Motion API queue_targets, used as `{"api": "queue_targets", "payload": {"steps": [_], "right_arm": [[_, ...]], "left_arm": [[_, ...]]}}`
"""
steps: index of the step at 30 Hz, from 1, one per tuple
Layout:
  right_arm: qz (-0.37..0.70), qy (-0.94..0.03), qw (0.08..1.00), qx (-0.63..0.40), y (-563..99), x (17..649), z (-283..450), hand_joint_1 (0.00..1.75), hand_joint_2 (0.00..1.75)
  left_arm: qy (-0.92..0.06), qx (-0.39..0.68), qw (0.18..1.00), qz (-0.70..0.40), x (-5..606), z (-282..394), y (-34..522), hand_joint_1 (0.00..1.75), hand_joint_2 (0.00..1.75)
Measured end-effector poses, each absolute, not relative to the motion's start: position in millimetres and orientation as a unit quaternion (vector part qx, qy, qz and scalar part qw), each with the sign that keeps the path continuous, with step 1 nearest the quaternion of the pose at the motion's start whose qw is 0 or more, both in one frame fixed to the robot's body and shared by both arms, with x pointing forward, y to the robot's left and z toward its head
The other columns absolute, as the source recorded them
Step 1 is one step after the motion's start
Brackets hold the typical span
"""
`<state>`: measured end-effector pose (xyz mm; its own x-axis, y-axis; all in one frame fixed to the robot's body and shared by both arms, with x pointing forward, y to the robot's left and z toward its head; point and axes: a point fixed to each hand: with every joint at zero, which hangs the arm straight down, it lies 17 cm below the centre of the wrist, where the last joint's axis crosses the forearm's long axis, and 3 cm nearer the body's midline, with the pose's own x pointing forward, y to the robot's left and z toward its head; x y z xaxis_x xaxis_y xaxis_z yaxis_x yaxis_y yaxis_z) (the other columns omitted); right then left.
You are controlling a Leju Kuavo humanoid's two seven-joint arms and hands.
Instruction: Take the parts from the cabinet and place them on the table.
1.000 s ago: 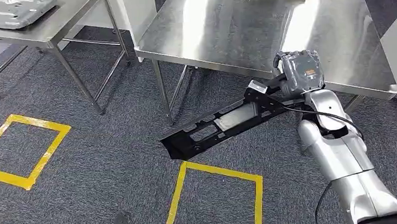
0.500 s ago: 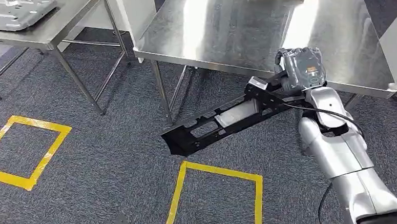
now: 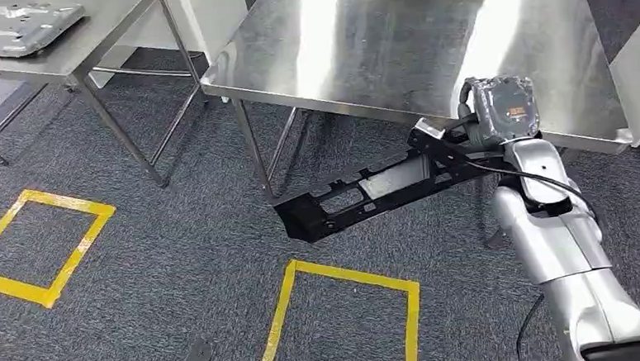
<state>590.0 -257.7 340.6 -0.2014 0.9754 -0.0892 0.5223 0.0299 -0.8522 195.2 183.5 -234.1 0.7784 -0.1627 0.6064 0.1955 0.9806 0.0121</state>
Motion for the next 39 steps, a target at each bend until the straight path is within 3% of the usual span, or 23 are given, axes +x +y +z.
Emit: {"api": "queue_targets", "payload": {"steps": [34,39], "right_arm": [[0.418,-0.651,0.278,-0.57,-255,592,339,1.68,1.75],[0.419,-0.635,0.277,-0.587,-269,612,367,1.68,1.75]], "left_arm": [[-0.321,-0.025,0.942,-0.092,200,-232,180,0.0,1.75],[-0.32,-0.032,0.942,-0.094,199,-232,175,0.0,1.75]]}}
